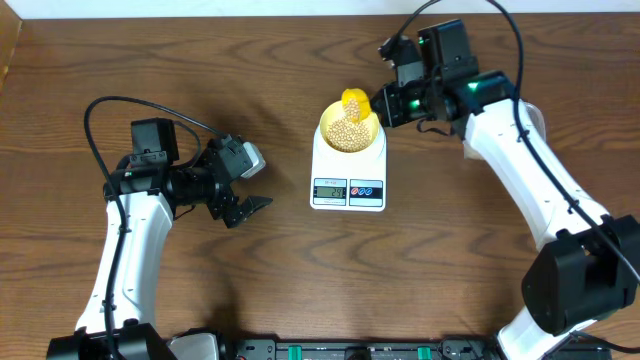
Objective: Scoop item into bowl and weigh 50g on scale
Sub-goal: 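Tilt scoop with right gripper to pour soybeans into bowl, then move empty scoop with right gripper back to the soybean tub, then dip scoop into the soybeans with right gripper and scoop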
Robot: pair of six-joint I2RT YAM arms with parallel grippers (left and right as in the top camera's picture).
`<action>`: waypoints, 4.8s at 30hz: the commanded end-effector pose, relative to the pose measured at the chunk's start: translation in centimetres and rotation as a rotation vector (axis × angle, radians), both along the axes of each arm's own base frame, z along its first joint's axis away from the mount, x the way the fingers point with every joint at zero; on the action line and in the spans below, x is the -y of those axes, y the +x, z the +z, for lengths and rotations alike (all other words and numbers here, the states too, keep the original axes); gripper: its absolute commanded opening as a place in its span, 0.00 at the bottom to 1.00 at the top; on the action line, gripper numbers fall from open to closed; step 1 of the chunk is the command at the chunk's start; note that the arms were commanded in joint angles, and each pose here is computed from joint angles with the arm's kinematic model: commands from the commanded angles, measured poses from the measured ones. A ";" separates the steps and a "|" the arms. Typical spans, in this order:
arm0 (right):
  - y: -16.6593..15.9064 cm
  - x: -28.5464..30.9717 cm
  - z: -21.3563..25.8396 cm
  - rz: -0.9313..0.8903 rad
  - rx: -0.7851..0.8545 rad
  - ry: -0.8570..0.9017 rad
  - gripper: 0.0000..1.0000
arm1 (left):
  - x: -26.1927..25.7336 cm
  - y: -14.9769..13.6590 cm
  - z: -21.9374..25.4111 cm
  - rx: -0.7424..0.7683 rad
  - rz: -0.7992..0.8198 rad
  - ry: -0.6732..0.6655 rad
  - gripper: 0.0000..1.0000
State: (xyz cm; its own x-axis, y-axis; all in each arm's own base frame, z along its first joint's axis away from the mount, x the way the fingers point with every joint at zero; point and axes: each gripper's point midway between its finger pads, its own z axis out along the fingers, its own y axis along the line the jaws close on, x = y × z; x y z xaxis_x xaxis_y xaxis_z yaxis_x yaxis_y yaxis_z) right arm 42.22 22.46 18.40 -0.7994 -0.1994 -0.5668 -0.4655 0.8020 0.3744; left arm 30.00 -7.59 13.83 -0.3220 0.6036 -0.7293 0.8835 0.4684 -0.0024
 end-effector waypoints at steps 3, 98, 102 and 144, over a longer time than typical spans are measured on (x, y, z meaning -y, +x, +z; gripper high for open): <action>0.0 -0.3 2.2 0.026 0.072 -0.010 0.01 | 0.0 -0.3 -0.4 -0.020 0.003 -0.008 0.97; 0.2 2.5 6.7 0.134 0.333 -0.150 0.01 | 0.0 -0.3 -0.4 -0.020 0.003 -0.008 0.98; 0.6 7.8 7.8 -0.004 0.296 -0.152 0.01 | 0.0 -0.3 -0.4 -0.020 0.003 -0.008 0.98; -0.9 26.3 -5.5 -0.363 -0.220 -0.502 0.01 | 0.0 -0.3 -0.4 -0.020 0.003 -0.008 0.97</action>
State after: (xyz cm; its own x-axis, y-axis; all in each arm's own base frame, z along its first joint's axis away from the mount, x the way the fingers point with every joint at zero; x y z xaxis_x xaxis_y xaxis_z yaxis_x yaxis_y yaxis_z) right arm 40.79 -4.92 13.81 -0.9477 -0.0741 -0.3105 -0.0668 0.9972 -0.0339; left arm 30.00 -7.59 13.83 -0.3220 0.6036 -0.7293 0.8835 0.4684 -0.0024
